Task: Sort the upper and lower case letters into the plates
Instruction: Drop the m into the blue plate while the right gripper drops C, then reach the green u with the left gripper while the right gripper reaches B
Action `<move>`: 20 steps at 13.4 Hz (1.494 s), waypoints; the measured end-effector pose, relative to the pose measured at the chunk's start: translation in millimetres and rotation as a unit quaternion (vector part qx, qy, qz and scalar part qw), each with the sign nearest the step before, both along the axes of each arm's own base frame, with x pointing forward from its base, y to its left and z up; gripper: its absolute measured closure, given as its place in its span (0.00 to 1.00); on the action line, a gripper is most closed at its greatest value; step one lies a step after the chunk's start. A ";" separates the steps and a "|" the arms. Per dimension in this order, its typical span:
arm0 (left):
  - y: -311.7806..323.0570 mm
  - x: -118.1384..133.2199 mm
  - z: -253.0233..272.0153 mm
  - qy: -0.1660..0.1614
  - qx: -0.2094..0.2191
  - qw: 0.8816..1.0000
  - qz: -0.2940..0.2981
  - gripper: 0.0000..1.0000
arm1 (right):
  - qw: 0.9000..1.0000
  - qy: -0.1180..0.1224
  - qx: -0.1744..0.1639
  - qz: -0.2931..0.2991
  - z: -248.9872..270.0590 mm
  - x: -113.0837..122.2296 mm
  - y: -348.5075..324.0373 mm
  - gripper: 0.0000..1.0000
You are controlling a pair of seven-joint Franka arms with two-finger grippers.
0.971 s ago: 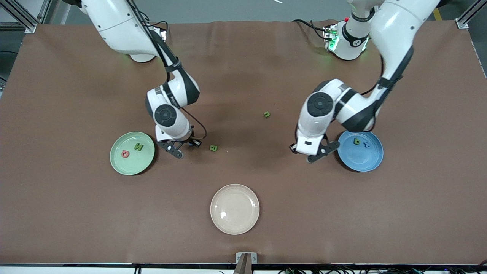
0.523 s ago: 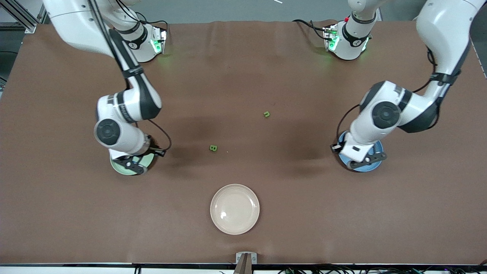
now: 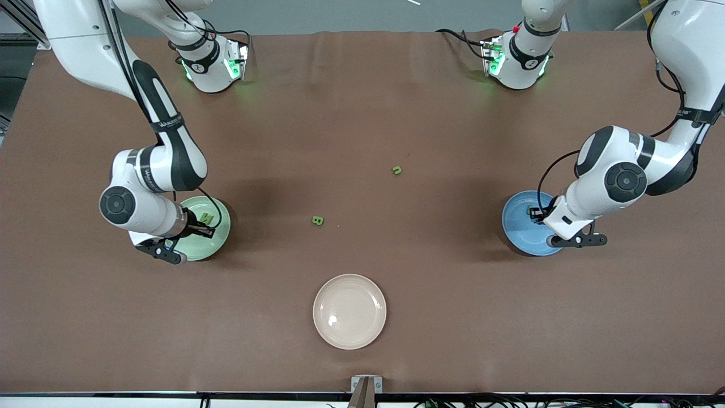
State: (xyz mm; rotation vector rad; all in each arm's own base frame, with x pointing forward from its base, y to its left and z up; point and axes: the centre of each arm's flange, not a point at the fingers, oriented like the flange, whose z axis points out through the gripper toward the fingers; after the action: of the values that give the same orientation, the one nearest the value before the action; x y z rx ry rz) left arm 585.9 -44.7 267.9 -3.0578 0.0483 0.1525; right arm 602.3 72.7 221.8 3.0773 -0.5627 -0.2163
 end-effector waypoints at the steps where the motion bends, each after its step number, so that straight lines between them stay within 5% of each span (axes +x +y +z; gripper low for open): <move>1: 8.5 0.5 -6.8 0.000 0.005 1.000 -0.010 0.59 | 1.000 0.000 0.000 0.000 -8.1 -1.6 0.6 0.65; 8: 31.4 6.4 -53.3 -0.018 -0.016 0.999 -0.027 0.59 | 1.000 0.008 -0.001 0.001 -26.6 -5.9 0.6 0.65; 12: 31.1 10.2 -62.8 -0.032 -0.025 0.999 -0.035 0.59 | 1.000 0.009 -0.001 -0.001 -25.4 -4.8 0.2 0.27; 15: 33.0 11.2 -69.6 -0.036 -0.030 0.998 -0.033 0.59 | 0.999 0.035 -0.002 -0.016 4.7 4.9 15.2 0.00; 20: 34.7 10.3 -80.5 -0.035 -0.033 0.998 -0.035 0.59 | 0.994 0.010 -0.018 -0.106 60.7 1.8 156.4 0.00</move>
State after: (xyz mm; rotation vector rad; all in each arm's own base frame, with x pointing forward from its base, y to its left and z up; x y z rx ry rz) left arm 596.2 -10.0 187.4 -3.1199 0.1581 0.0394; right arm 604.1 229.1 282.5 2.9736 -0.8831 -0.2358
